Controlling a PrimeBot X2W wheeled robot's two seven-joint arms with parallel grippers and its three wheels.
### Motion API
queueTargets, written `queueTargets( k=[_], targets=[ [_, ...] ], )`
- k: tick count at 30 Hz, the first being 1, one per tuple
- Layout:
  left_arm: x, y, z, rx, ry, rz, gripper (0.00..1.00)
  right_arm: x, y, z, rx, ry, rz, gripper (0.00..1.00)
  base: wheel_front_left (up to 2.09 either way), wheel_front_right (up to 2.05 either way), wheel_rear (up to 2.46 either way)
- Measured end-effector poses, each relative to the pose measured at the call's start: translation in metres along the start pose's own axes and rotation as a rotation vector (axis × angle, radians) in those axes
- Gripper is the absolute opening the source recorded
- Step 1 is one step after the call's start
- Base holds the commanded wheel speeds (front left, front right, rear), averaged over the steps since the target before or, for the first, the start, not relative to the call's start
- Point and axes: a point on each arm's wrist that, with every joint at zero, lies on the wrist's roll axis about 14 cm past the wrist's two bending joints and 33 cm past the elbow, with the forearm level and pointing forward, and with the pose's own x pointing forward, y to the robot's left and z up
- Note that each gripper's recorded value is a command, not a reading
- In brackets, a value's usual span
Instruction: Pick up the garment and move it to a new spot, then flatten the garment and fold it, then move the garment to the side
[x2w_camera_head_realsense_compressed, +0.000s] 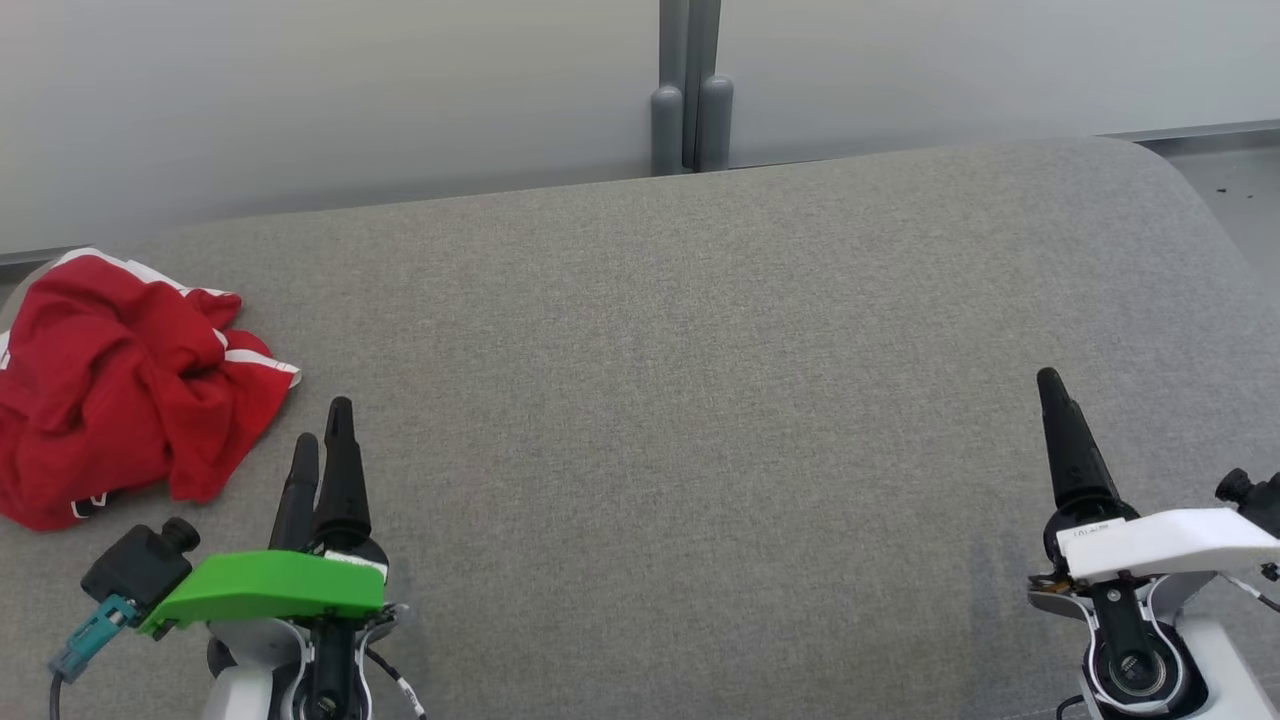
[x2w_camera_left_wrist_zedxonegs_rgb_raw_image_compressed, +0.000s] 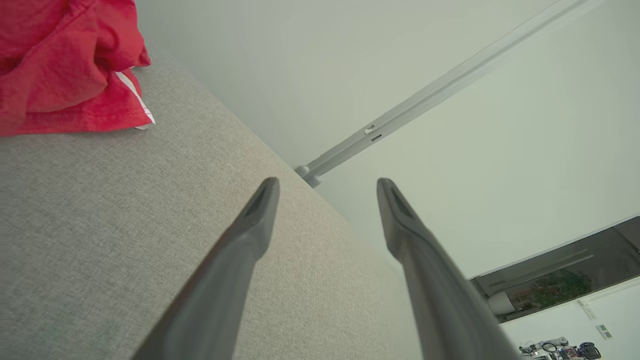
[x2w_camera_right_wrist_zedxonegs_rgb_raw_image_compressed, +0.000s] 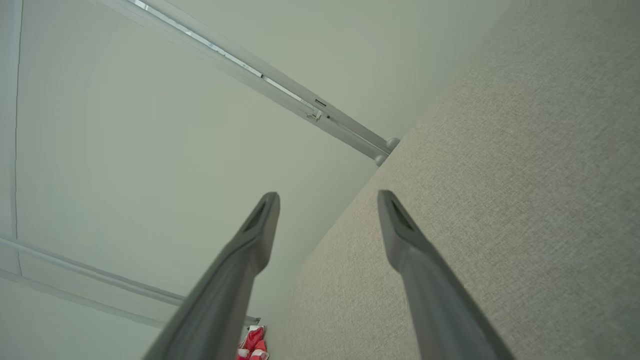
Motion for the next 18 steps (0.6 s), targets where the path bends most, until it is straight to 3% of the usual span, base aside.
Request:
queueTargets(
  k=[18],
  targets=[
    [-0.012,0.004,-0.003,0.327,-0.013,-0.005,1.0,-0.004,0.018,-0.019,-0.321,0.032,0.081,1.0,0.0,0.0,0.0]
  ],
)
